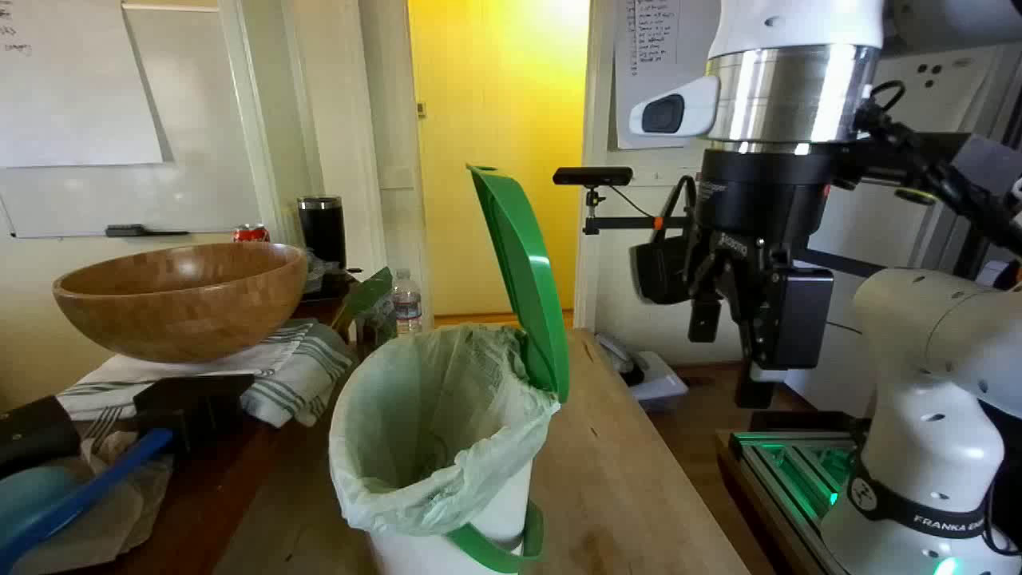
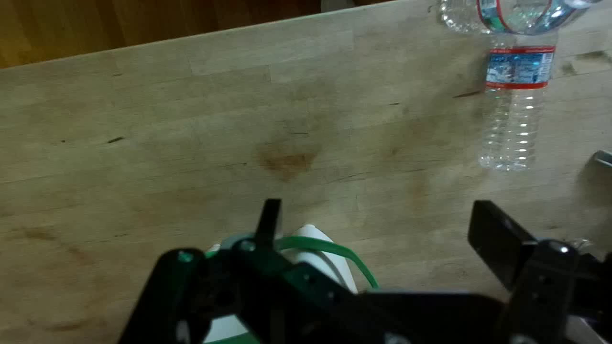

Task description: Close the bin

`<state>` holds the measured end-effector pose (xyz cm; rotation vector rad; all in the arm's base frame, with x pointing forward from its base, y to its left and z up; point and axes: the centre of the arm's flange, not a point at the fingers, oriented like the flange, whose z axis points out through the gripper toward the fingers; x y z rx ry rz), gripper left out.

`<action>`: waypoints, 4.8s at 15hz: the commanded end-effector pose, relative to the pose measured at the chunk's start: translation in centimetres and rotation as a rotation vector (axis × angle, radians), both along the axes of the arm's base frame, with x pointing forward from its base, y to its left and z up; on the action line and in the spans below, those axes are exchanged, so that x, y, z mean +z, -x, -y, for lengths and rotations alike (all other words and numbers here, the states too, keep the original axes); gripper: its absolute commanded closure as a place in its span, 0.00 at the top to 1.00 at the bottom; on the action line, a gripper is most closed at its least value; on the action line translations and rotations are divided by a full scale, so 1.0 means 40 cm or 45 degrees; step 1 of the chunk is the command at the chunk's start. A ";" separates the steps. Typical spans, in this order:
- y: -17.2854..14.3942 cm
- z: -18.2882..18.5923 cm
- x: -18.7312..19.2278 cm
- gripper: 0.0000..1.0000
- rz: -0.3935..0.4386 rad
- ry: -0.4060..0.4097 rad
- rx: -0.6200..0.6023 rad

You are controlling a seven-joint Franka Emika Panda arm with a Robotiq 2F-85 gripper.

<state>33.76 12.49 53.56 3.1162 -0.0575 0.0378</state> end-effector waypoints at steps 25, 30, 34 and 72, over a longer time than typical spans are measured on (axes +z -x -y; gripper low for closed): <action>-0.062 0.182 0.130 1.00 0.411 0.127 0.242; -0.071 0.197 0.131 1.00 0.437 0.123 0.249; -0.065 0.183 0.151 1.00 0.510 0.153 0.231; -0.230 0.296 0.075 1.00 0.704 0.127 0.285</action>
